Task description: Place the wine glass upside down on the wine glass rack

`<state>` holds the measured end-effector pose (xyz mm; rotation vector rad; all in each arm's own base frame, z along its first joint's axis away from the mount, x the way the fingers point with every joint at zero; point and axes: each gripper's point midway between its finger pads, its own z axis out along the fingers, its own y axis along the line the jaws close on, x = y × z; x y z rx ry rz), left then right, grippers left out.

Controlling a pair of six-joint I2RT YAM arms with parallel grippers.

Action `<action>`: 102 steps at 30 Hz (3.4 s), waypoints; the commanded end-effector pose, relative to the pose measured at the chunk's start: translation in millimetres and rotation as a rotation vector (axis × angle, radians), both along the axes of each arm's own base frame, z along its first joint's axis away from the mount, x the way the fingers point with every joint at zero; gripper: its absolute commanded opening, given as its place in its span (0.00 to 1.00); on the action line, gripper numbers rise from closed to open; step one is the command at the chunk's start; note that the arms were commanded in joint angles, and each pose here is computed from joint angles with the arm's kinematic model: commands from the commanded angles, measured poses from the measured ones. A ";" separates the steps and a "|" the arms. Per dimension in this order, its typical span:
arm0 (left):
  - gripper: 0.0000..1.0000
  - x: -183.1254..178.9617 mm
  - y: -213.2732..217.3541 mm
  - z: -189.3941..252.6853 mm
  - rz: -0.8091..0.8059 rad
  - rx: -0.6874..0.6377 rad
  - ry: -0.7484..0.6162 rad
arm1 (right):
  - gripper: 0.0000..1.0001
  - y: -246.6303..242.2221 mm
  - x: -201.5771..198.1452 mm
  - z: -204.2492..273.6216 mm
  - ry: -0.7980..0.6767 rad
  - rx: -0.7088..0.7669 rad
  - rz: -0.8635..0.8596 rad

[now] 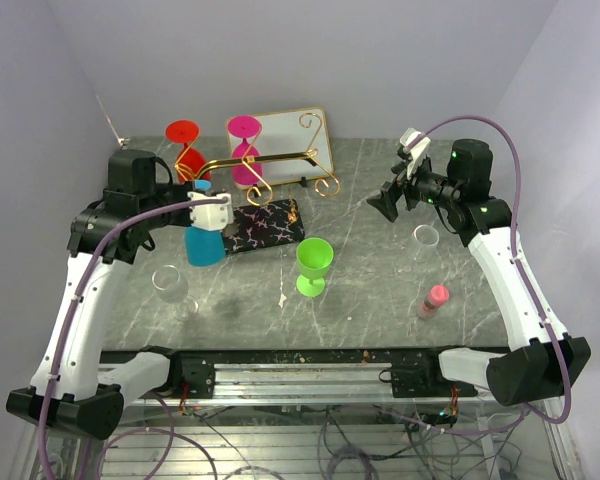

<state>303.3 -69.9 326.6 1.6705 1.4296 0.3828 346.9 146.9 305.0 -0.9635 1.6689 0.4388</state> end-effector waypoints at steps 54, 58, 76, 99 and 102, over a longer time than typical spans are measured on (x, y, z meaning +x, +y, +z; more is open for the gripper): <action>0.19 -22.1 27.1 -20.2 0.121 0.068 0.055 | 1.00 1.5 -2.7 -2.4 -0.006 0.003 0.029; 0.20 -23.3 28.2 -21.0 0.122 0.074 0.057 | 1.00 1.6 -2.6 -3.4 -0.005 0.003 0.029; 0.30 -31.2 31.6 -28.7 0.114 0.106 0.088 | 1.00 1.8 -2.3 -5.1 -0.004 0.003 0.031; 0.57 -41.4 33.2 -29.0 0.094 0.128 0.111 | 1.00 2.0 -2.4 -6.8 -0.001 0.001 0.037; 0.64 -46.2 30.0 -26.9 0.073 0.120 0.121 | 1.00 3.2 -2.8 -8.3 0.000 0.000 0.045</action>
